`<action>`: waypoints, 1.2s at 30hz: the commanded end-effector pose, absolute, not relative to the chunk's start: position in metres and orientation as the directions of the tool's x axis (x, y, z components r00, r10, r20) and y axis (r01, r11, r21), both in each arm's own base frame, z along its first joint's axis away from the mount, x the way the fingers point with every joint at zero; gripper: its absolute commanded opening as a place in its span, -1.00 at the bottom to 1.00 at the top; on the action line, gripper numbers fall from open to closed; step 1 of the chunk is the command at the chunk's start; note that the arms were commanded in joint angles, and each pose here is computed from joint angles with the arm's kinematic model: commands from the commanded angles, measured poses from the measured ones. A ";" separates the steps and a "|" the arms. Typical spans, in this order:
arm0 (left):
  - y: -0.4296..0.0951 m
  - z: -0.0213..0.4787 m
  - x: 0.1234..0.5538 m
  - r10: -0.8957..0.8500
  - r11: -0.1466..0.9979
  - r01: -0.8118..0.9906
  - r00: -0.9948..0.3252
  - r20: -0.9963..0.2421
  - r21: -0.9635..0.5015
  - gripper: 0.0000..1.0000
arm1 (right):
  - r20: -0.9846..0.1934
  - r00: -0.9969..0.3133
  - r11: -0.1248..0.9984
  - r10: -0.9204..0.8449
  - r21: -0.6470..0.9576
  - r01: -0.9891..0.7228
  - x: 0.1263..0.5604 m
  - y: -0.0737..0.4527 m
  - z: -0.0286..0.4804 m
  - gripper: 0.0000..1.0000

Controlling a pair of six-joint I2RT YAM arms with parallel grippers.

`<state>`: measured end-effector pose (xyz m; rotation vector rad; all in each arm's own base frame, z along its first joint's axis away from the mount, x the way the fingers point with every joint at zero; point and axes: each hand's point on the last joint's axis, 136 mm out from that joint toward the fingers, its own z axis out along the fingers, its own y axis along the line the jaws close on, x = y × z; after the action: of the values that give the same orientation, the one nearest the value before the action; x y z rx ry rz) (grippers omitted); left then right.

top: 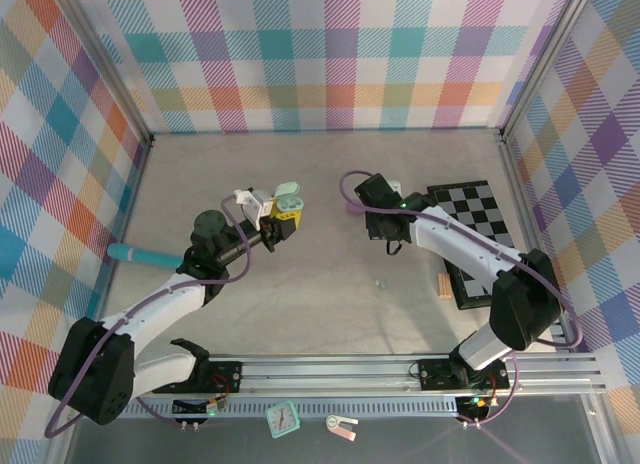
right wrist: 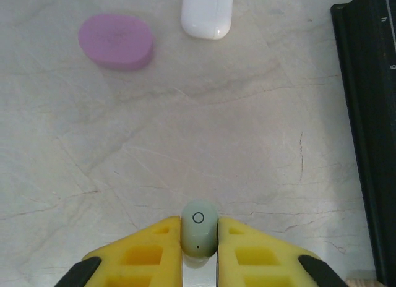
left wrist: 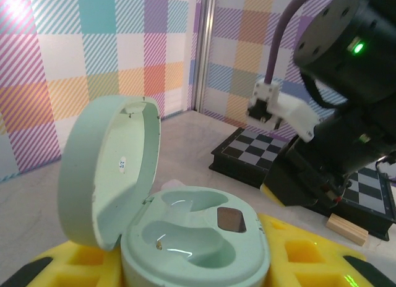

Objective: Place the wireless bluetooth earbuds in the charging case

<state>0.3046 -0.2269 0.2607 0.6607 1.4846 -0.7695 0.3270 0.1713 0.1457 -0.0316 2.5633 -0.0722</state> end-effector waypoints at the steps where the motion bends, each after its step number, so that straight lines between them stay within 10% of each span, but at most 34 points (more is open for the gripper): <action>1: -0.233 0.286 0.309 -0.069 0.615 0.788 0.042 -0.997 -0.009 -0.25 | -0.593 -0.804 0.999 0.040 0.017 0.037 0.327 0.173 0.166 -0.63; 36: -0.325 0.257 0.331 -0.051 0.572 0.820 0.007 -0.999 -0.023 -0.25 | -0.747 -0.655 0.757 0.117 0.494 -0.428 0.312 0.270 0.286 -0.61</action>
<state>0.3286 -0.3178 0.2343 0.7403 1.4743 -0.7758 0.3161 0.2585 0.2758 -0.1668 2.1788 0.7857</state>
